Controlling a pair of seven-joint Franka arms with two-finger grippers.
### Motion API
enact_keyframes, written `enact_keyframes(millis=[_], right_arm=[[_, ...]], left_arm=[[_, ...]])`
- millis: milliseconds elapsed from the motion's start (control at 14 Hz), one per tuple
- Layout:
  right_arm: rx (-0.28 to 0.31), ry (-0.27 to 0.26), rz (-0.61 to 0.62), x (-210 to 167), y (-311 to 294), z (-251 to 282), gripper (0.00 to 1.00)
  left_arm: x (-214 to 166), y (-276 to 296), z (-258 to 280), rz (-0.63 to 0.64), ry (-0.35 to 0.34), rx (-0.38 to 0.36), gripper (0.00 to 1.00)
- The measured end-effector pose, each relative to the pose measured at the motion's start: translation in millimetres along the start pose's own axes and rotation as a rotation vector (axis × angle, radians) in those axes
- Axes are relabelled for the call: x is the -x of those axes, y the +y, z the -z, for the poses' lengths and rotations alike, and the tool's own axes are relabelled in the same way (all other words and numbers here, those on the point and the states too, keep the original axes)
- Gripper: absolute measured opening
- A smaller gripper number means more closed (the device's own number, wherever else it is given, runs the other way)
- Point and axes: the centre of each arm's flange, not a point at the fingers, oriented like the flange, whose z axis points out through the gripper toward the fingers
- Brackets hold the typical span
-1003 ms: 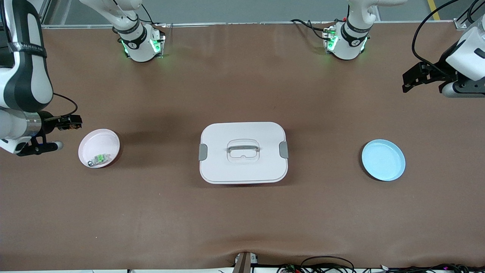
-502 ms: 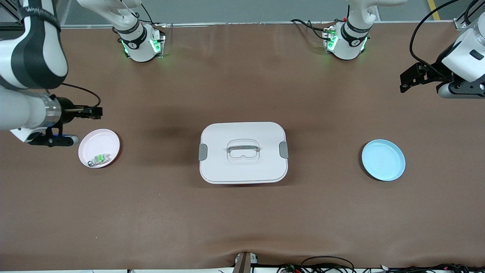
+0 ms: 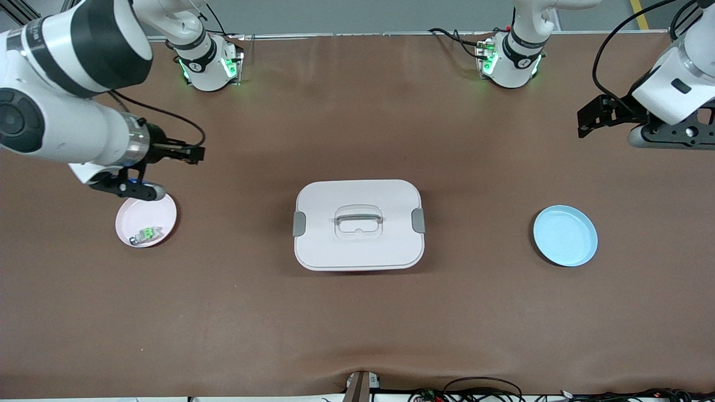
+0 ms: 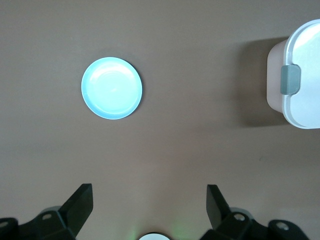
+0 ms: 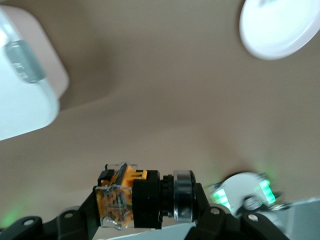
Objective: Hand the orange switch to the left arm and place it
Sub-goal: 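Lift the orange switch with the right gripper while the left gripper advances, then carry the switch above the box while the left gripper approaches it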
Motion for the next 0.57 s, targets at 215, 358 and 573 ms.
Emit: enact_keyframes(millis=[215, 358, 573], right_arm=[[-0.114, -0.044, -0.098, 13, -21, 8, 0.73], [-0.187, -0.056, -0.17, 25, -45, 13, 0.73], [-0.306, -0.092, -0.3, 48, -95, 12, 0.73]], left_arm=[[-2, 15, -4, -0.027, -0.004, -0.001, 1.0], [-2, 26, -5, -0.046, -0.004, 0.001, 1.0], [-5, 42, -10, -0.069, -0.013, 0.05, 1.0]])
